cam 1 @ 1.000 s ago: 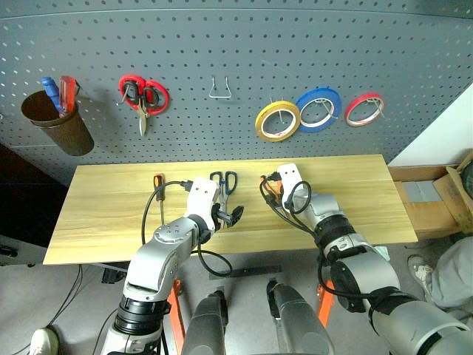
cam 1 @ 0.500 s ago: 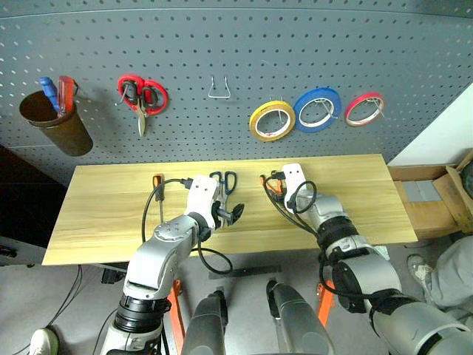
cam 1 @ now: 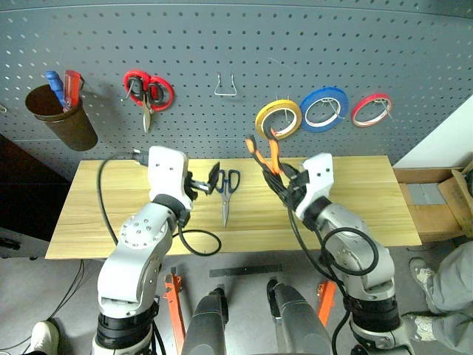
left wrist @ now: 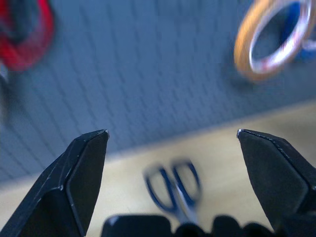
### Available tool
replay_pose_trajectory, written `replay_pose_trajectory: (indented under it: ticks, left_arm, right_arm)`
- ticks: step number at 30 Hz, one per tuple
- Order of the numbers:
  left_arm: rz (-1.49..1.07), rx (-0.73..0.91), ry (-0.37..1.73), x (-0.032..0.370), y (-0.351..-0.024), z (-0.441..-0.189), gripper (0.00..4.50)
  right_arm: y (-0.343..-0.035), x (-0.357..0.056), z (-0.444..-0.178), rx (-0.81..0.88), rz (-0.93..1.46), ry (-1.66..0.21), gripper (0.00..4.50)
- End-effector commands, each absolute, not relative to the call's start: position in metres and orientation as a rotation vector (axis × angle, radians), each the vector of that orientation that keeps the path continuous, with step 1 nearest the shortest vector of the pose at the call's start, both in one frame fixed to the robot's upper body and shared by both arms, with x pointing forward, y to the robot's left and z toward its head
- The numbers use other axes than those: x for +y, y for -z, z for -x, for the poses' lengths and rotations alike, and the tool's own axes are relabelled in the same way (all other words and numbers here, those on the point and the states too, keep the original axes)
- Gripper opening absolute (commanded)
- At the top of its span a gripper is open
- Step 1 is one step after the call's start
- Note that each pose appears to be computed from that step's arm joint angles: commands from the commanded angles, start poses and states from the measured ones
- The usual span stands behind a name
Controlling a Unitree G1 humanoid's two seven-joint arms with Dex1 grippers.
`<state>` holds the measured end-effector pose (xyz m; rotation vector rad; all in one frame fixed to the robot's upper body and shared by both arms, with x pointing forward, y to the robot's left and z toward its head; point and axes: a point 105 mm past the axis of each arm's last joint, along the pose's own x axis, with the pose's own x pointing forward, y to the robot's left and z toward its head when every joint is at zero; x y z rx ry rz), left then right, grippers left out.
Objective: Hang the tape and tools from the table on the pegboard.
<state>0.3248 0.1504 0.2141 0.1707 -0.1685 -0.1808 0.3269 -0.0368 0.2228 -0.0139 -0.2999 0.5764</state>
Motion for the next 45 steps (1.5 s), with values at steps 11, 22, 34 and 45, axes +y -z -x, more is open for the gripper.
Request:
replay_pose_trajectory:
  ticks: [11,22,34,45]
  left_arm:
    - [-0.055,-0.134,0.308,0.133,-0.217,-0.361,4.50]
    - [-0.052,-0.131,0.320,0.130,-0.218,-0.359,4.50]
    - [-0.045,-0.279,0.357,0.120,-0.264,-0.355,4.50]
    - [-0.080,-0.333,0.354,0.120,-0.286,-0.365,4.50]
  right_arm:
    - [-0.357,0.025,-0.397,-0.754,-0.092,-0.524,1.74]
    - [-0.356,0.040,-0.418,-0.679,-0.197,-0.502,1.74]
    - [-0.286,0.028,-0.444,-0.445,-0.161,-0.448,1.74]
    - [-0.256,0.016,-0.453,-0.343,-0.132,-0.405,1.74]
